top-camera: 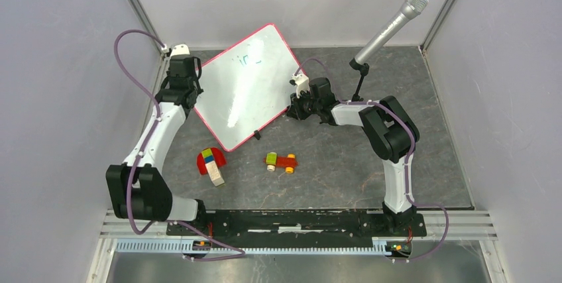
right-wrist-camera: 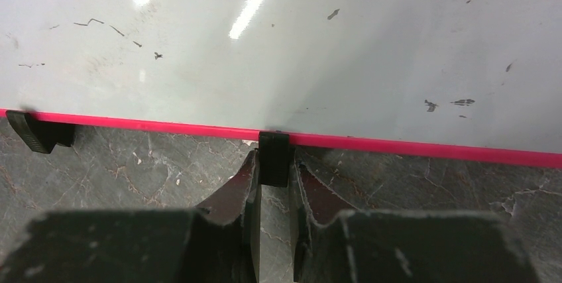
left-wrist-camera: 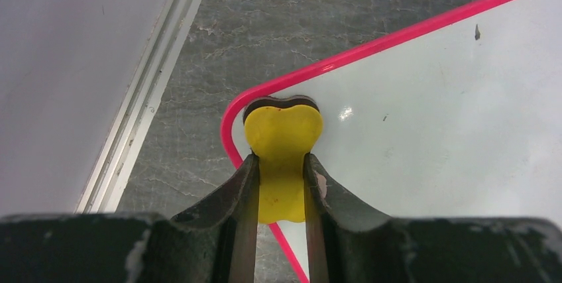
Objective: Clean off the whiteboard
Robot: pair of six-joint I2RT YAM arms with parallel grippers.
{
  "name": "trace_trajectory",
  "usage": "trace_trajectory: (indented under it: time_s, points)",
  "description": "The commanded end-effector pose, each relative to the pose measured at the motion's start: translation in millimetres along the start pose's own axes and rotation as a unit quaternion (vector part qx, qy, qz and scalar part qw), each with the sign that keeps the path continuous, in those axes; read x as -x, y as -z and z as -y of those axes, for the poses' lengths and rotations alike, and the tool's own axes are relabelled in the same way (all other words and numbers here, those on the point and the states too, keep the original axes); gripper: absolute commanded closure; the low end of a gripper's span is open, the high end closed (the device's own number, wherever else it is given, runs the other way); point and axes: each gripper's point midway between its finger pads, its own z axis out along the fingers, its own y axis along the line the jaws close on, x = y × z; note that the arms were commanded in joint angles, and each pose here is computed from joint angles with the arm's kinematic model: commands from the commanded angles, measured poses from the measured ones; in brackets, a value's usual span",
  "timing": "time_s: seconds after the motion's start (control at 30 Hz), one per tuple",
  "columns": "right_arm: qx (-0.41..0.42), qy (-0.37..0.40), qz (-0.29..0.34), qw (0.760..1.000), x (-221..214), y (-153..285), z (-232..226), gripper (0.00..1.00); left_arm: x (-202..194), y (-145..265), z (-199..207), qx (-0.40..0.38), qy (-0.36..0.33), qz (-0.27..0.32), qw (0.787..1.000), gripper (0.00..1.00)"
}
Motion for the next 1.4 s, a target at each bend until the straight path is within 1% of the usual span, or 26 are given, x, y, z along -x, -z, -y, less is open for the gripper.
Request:
trace_trajectory:
  time_s: [0.0, 0.1, 0.23, 0.33, 0.57, 0.7, 0.77, 0.9, 1.0, 1.17, 1.27, 1.37]
  points:
    - [0.013, -0.016, -0.025, 0.999, -18, -3, -2, 1.0, -12, -2, 31, -0.033, -0.02, -0.043, 0.998, 0.79]
    - [0.013, -0.017, -0.026, 0.999, -19, -4, -2, 1.0, -16, -4, 51, -0.058, -0.018, -0.051, 0.997, 0.79]
    - [0.012, -0.018, -0.026, 0.999, -19, -4, -1, 1.0, -16, -6, 55, -0.064, -0.009, -0.05, 0.997, 0.79]
    - [0.011, -0.017, -0.027, 0.999, -19, -4, -1, 1.0, -11, -4, 43, -0.05, -0.007, -0.045, 0.998, 0.79]
    - [0.013, -0.017, -0.024, 0.999, -17, -4, -2, 1.0, 0, 4, -12, -0.005, 0.014, -0.028, 0.999, 0.79]
    - [0.015, -0.019, -0.025, 0.999, -17, -4, -2, 1.0, -3, 9, -23, 0.013, 0.005, -0.026, 1.0, 0.79]
    - [0.016, -0.018, -0.025, 0.999, -17, -4, -3, 1.0, -13, 10, -16, 0.002, 0.004, -0.034, 0.999, 0.79]
    - [0.017, -0.02, -0.026, 0.999, -18, -5, -3, 1.0, -35, 11, 14, -0.006, -0.035, -0.036, 0.999, 0.79]
    - [0.017, -0.02, -0.025, 0.999, -18, -5, -3, 1.0, -47, 7, 35, -0.024, -0.024, -0.048, 0.998, 0.79]
    - [0.017, -0.02, -0.026, 0.999, -18, -5, -2, 1.0, -64, 3, 74, -0.045, -0.048, -0.059, 0.996, 0.8]
    - [0.017, -0.02, -0.026, 0.999, -19, -5, -2, 1.0, -63, 0, 71, -0.031, -0.039, -0.056, 0.997, 0.8]
    - [0.015, -0.02, -0.025, 0.999, -18, -4, -2, 1.0, -55, 1, 55, -0.018, -0.018, -0.048, 0.999, 0.81]
